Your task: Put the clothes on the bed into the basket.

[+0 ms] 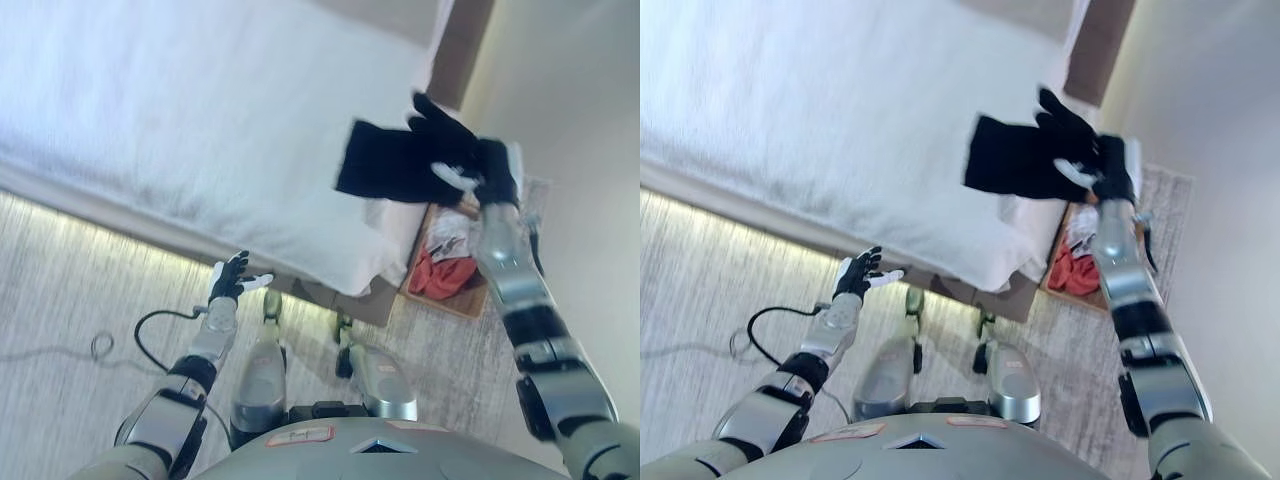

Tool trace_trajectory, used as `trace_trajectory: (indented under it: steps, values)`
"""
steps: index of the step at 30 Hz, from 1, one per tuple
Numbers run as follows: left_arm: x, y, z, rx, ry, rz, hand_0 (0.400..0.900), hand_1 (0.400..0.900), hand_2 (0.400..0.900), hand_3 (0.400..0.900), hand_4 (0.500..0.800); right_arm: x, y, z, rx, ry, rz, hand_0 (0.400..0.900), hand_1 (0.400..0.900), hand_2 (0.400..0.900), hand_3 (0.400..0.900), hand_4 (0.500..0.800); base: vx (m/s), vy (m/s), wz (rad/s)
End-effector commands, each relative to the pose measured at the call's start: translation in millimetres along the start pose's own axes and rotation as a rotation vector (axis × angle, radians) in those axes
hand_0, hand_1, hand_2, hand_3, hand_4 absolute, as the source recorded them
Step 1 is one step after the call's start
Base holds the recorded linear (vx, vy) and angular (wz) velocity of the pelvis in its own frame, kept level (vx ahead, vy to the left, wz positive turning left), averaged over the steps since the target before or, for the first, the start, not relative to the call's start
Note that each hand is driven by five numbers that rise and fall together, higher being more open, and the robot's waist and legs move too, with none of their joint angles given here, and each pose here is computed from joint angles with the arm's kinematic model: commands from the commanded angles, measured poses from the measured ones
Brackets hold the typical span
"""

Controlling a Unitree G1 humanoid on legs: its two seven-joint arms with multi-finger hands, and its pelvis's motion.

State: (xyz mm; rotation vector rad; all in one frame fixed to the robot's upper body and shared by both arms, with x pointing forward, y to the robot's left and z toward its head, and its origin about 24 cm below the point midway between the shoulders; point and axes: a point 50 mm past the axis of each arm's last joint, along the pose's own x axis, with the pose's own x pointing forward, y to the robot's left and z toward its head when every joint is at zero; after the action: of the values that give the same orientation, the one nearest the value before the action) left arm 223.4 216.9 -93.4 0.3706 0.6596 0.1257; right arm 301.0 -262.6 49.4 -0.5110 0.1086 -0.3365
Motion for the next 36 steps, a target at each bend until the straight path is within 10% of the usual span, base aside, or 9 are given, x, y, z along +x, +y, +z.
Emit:
trace_trajectory:
  steps: [1,24,36]
  values:
    - [-3.0,-3.9,-11.7,0.06,0.014,-0.036,0.9,0.9,0.9,0.9,0.8,-2.6,-49.7,5.0,-0.064,-0.101,-0.167,0.4,0.4,0.4,0.4,0.5,0.099,-0.009,-0.22]
    - [-16.3,-17.1,-46.4,0.11,0.131,-0.161,0.9,0.9,0.9,0.9,0.8,-19.3,-74.5,-121.3,-0.006,0.597,-0.173,0.4,0.4,0.4,0.4,0.5,0.014,-0.016,-0.07]
    - [-19.2,-26.9,-47.0,0.138,0.123,-0.217,0.9,0.9,0.9,0.9,0.8,3.3,-94.1,-101.2,-0.048,0.621,-0.184,0.4,0.4,0.4,0.4,0.5,-0.003,-0.027,0.06]
